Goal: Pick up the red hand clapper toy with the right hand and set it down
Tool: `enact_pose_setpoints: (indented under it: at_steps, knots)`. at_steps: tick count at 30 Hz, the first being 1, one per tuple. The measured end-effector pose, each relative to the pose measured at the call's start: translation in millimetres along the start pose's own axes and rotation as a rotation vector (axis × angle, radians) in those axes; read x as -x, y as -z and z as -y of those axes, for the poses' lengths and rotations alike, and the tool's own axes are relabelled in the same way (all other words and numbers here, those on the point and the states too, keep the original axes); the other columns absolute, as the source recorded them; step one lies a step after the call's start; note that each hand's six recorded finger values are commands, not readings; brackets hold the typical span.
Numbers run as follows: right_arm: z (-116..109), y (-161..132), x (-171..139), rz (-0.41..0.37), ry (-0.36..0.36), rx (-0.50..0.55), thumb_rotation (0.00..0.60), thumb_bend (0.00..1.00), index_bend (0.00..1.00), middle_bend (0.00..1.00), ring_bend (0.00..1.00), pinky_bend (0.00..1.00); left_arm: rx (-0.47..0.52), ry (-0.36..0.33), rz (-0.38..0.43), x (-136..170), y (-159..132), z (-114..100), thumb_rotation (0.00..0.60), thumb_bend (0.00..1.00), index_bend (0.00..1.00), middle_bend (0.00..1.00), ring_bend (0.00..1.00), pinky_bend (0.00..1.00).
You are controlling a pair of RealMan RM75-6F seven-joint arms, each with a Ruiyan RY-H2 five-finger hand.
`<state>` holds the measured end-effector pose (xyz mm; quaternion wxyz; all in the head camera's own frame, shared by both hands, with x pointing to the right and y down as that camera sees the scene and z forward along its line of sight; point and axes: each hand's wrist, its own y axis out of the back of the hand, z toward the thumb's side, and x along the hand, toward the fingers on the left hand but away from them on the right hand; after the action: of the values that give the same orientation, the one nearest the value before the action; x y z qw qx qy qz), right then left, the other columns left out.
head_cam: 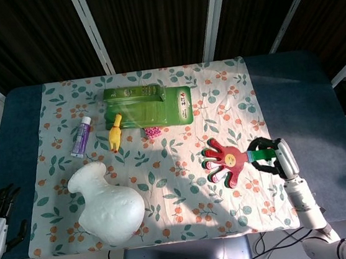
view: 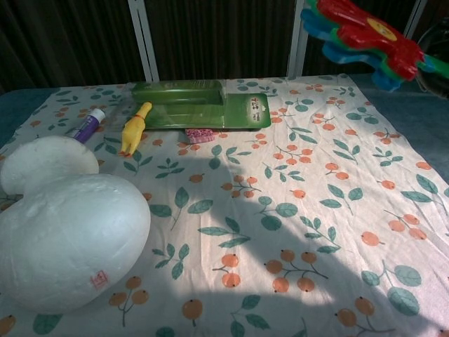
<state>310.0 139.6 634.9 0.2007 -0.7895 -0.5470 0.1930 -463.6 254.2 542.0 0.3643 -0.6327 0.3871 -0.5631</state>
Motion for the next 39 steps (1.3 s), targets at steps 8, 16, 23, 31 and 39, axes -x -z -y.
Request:
enact_pose_setpoints:
  at_steps: [8,16,23,31,39]
  knots:
    - [30,53,-15,0.308,-0.291,-0.308,0.6,0.55,0.82,0.8,0.96,1.0,0.0,0.0,-0.003,0,0,0,0.6,0.46,0.03,0.0,0.0,0.09]
    - [28,57,-22,0.371,-0.307,-0.343,0.6,0.55,0.82,0.8,0.96,1.0,-0.002,0.001,-0.006,-1,1,0,0.6,0.46,0.03,0.0,0.0,0.09]
    - [-7,17,-10,0.18,0.02,-0.137,0.6,0.55,0.82,0.8,0.96,1.0,-0.001,0.003,-0.004,0,1,1,0.6,0.46,0.03,0.0,0.0,0.09]
    - [-20,18,-17,0.115,0.162,-0.038,0.6,0.55,0.82,0.8,0.96,1.0,-0.001,0.001,-0.003,-1,1,0,0.6,0.46,0.03,0.0,0.0,0.09]
    - [4,48,-15,0.262,-0.003,-0.226,0.6,0.55,0.83,0.8,0.96,1.0,0.001,0.003,-0.005,-2,1,0,0.6,0.46,0.03,0.0,0.0,0.09]
